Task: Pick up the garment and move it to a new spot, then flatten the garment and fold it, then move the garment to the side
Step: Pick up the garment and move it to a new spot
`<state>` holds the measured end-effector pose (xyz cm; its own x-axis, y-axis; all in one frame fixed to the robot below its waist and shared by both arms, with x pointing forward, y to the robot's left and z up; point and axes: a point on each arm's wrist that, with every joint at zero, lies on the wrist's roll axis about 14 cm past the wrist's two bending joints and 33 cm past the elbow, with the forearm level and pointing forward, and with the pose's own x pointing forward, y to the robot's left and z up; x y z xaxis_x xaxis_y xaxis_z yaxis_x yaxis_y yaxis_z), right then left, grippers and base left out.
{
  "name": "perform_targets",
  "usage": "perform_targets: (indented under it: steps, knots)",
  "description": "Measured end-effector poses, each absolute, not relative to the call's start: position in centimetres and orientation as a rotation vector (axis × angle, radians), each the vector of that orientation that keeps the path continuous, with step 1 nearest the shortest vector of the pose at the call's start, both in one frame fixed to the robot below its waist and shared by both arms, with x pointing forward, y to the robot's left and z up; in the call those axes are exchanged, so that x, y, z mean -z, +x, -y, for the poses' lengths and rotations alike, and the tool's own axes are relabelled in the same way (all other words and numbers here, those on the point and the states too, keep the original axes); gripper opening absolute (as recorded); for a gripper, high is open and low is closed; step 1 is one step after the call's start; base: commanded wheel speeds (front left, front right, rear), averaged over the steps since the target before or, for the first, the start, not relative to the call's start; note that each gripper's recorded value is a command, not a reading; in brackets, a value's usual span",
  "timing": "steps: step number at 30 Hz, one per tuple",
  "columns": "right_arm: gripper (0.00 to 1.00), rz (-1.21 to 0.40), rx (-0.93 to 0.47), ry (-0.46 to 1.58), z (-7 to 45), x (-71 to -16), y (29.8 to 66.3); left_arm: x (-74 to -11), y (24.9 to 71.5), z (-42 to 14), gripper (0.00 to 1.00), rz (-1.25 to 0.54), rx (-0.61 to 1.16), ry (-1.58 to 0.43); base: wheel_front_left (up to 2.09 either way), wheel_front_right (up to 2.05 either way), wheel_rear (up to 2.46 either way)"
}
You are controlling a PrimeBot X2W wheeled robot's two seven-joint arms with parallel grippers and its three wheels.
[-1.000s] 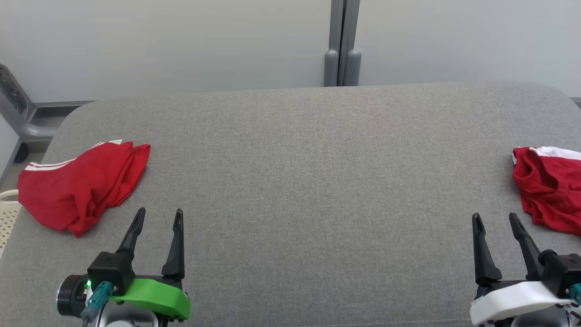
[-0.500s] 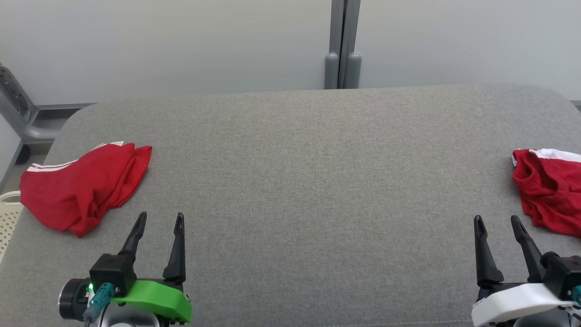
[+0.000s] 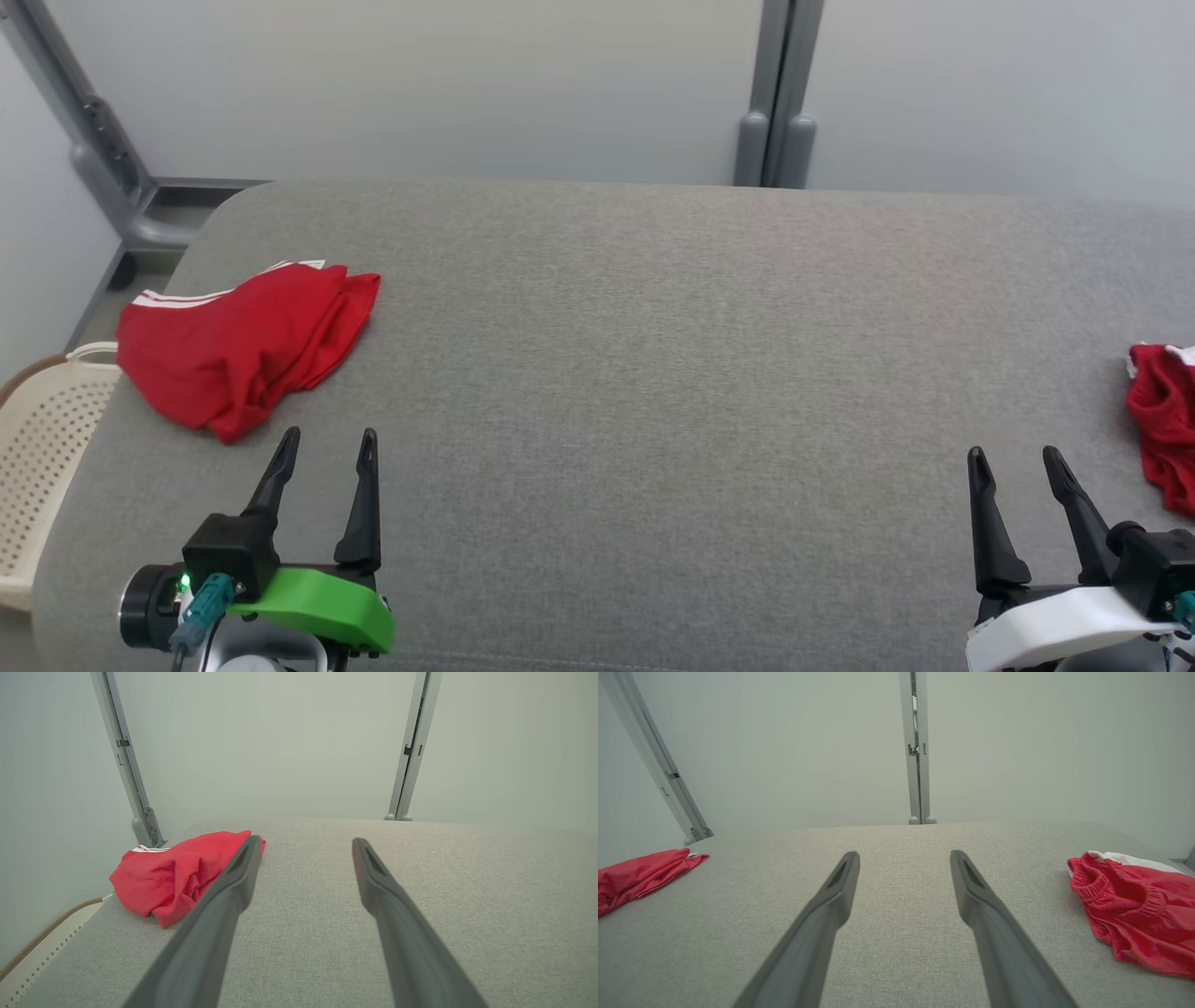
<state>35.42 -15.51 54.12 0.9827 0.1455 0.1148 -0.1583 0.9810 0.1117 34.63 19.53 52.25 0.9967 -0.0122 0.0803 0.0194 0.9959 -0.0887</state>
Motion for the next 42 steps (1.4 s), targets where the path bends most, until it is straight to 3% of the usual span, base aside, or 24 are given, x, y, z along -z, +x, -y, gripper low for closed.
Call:
perform_targets:
  steps: [23, 36, 42]
  knots:
    - [1.00, 0.076, -0.664, 0.158, -2.7, -54.6, 39.2, -52.8, 24.0, -32.5, 1.00, 0.136, -0.488, -0.103, 0.00, 0.00, 0.00]
    - [1.00, 0.045, -0.688, 0.165, -3.8, -53.2, 39.8, -52.6, 23.5, -32.8, 1.00, 0.128, -0.511, -0.096, 0.00, 0.00, 0.00]
    - [1.00, 0.057, -0.650, 0.168, -2.5, -53.4, 40.1, -55.8, 25.9, -32.9, 1.00, 0.182, -0.446, -0.073, 0.00, 0.00, 0.00]
